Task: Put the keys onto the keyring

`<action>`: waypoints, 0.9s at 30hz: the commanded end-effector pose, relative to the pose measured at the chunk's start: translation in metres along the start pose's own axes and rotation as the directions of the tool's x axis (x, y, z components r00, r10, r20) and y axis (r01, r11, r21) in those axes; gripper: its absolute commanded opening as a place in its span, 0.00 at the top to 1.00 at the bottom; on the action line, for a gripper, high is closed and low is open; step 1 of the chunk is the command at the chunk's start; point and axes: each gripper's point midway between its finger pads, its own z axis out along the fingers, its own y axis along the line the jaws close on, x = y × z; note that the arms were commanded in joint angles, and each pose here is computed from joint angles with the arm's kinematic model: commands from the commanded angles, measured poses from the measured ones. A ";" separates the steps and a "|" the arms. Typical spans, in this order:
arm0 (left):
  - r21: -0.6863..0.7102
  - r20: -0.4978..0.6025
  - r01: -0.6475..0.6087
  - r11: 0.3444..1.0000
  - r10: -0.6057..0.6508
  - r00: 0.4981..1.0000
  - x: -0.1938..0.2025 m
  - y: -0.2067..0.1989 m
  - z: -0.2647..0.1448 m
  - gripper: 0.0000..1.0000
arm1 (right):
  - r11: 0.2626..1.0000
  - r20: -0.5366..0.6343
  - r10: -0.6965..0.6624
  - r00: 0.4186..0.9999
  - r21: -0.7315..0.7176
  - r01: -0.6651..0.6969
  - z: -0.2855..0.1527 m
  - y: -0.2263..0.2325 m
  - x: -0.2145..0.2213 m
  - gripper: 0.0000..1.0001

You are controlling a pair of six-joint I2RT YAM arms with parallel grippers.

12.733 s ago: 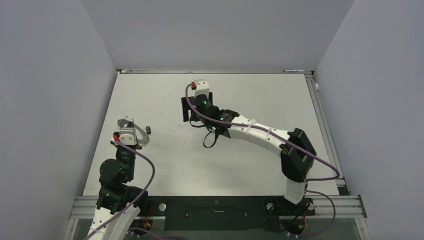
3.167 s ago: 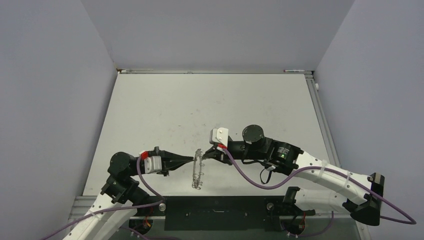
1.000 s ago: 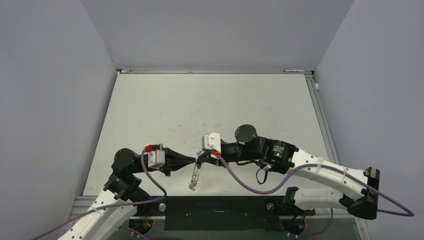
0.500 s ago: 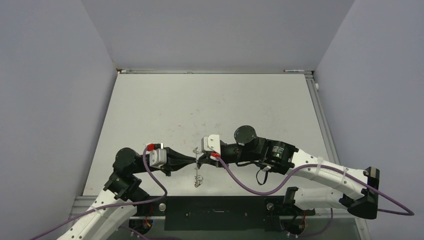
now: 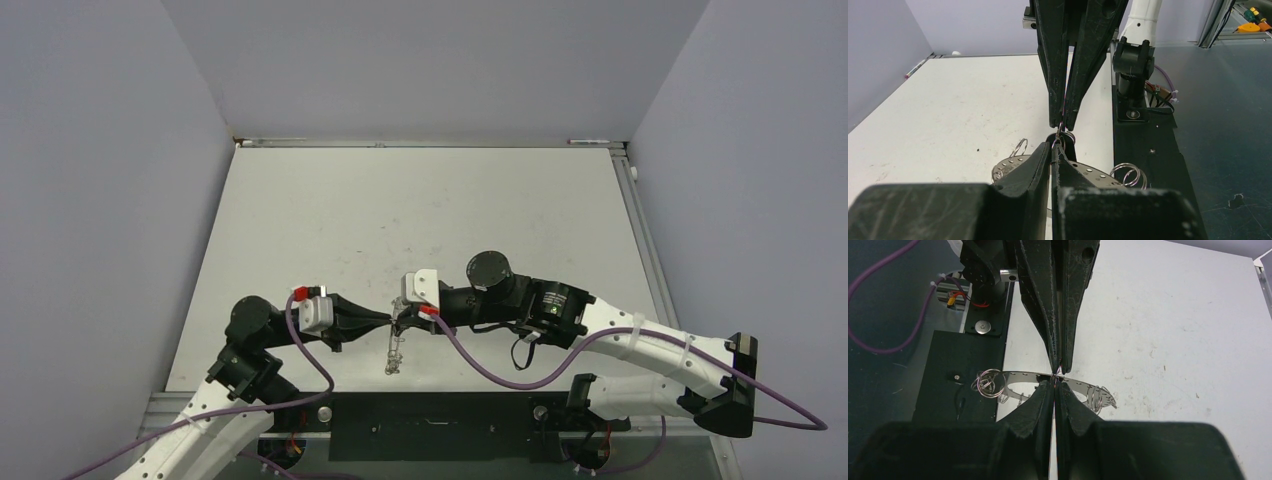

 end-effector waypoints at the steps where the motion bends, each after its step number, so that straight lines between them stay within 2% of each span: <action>1: -0.041 0.059 -0.080 0.996 0.083 0.995 -0.030 0.006 -0.001 1.00 | 0.999 0.034 -0.030 0.999 -0.016 0.030 0.003 0.003 -0.015 0.95; 22: -0.100 0.058 -0.090 0.991 0.096 0.994 -0.033 0.015 -0.004 1.00 | 0.999 0.025 -0.029 0.999 0.021 0.028 0.002 0.000 -0.013 0.95; 23: -0.101 0.059 -0.091 0.991 0.097 0.994 -0.033 0.015 -0.004 1.00 | 0.999 0.025 -0.029 0.999 0.025 0.028 0.001 0.000 -0.013 0.94; 27: -0.101 0.059 -0.091 0.991 0.097 0.994 -0.033 0.015 -0.004 1.00 | 0.999 0.030 -0.027 0.999 0.038 0.026 0.000 -0.002 -0.015 0.71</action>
